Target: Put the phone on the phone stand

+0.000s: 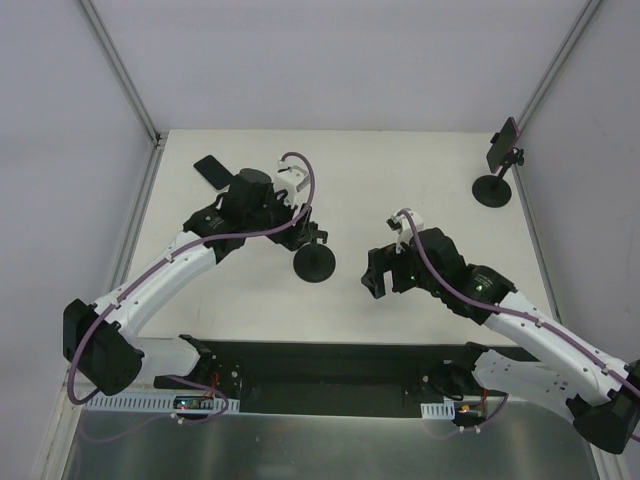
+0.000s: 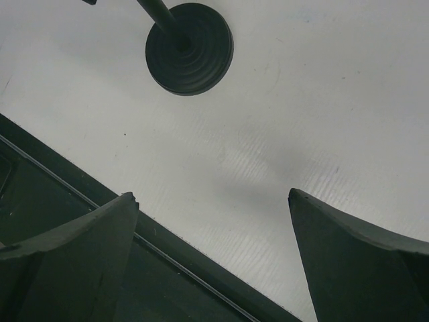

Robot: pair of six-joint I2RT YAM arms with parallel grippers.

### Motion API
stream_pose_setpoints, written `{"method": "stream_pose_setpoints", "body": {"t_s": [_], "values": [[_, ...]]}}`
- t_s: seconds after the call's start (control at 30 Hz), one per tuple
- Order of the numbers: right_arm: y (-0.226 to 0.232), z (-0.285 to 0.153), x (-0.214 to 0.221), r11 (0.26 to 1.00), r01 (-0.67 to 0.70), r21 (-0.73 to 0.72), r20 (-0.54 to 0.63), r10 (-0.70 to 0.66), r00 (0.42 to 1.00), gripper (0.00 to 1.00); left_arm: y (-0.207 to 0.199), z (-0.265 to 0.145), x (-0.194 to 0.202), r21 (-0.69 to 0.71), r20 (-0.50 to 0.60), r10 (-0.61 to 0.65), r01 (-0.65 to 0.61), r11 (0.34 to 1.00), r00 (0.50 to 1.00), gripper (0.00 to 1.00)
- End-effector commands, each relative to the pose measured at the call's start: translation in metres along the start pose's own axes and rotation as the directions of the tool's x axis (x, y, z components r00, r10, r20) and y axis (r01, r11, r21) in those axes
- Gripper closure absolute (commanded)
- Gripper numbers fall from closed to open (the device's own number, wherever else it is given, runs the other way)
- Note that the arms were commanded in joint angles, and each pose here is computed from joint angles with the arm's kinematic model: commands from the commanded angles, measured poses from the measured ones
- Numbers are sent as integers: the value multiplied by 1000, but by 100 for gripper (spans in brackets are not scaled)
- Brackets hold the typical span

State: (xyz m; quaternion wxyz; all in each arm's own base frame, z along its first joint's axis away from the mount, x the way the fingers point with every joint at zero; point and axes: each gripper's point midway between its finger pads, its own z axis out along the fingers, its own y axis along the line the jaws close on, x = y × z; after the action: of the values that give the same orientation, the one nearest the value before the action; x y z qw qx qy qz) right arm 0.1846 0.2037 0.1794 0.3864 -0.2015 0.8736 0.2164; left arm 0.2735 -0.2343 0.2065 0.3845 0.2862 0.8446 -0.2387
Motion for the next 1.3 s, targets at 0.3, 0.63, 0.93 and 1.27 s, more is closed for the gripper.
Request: {"method": "stream_pose_setpoints", "body": {"t_s": [0.3, 0.63, 0.93, 1.27], "values": [[-11, -5, -1, 1000, 3, 26, 28, -4, 1000, 4, 54, -81, -60, -85, 295, -354, 393, 916, 888, 1], [-15, -2, -2, 1000, -10, 27, 29, 9, 1000, 4, 202, -73, -59, -265, 418, -699, 814, 517, 580, 4], [-11, 11, -1, 999, -41, -6, 10, 41, 999, 4, 325, 18, -93, -160, 369, -778, 859, 486, 508, 32], [-11, 27, 8, 996, -82, -29, -32, 81, 996, 4, 400, 111, -64, -171, 355, -818, 892, 418, 452, 27]]}}
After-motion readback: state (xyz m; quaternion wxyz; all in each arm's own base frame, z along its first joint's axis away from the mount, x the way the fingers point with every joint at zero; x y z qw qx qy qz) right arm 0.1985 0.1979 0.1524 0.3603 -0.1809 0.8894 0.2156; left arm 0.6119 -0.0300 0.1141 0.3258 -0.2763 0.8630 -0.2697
